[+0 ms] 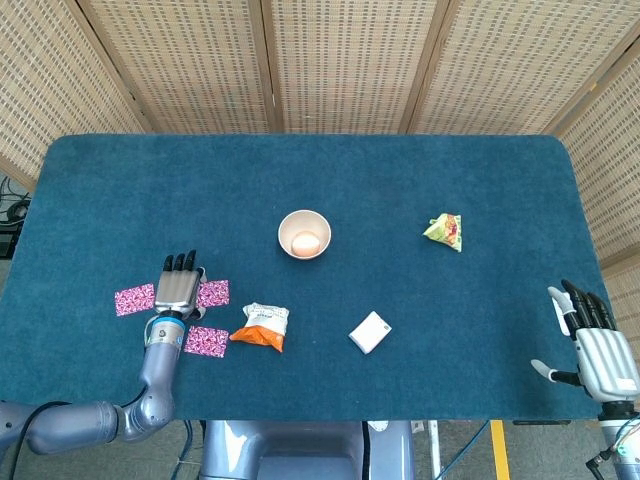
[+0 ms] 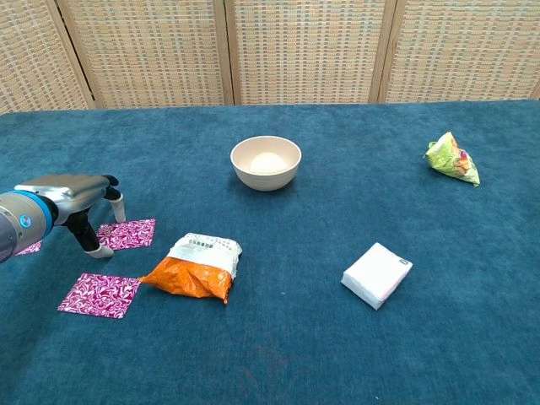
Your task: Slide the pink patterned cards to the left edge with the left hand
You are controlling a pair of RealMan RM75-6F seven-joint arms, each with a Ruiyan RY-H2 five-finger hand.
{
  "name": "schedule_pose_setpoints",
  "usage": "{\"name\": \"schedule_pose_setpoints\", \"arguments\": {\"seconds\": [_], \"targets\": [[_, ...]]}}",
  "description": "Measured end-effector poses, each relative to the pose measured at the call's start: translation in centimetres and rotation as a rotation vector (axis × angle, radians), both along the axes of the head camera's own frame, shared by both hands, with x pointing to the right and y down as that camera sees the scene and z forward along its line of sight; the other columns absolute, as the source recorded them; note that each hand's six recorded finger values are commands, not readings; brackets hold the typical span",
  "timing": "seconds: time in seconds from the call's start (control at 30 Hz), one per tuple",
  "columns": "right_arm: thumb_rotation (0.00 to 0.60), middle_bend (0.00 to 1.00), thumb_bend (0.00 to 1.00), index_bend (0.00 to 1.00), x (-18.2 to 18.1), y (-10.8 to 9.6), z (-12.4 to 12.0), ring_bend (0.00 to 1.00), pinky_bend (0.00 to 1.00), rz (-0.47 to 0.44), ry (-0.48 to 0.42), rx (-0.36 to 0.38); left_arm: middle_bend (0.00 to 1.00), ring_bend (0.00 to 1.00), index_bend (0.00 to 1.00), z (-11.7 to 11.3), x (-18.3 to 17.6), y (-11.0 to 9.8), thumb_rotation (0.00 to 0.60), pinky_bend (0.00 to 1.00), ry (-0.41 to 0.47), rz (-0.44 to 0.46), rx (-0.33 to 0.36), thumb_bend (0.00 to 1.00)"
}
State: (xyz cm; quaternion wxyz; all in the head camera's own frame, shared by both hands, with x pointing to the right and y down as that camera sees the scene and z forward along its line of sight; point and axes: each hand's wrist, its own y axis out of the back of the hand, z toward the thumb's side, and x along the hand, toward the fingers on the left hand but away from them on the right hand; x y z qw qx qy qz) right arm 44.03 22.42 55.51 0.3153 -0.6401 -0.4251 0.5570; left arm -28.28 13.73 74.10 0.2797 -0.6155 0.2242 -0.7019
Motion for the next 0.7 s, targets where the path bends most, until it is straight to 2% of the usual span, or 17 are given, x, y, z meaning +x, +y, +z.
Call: {"name": "schedule_pose_setpoints", "arguments": {"seconds": [0.7], "targets": [[0.6,0.0,0.05,0.0,0.1,0.0,0.0,0.0,0.0,0.003,0.002,0.0,0.0,0.0,0.43,-1.7,-1.4,-1.0,0.6,0.0,0.012,-0.019,0.04,0.36]]}}
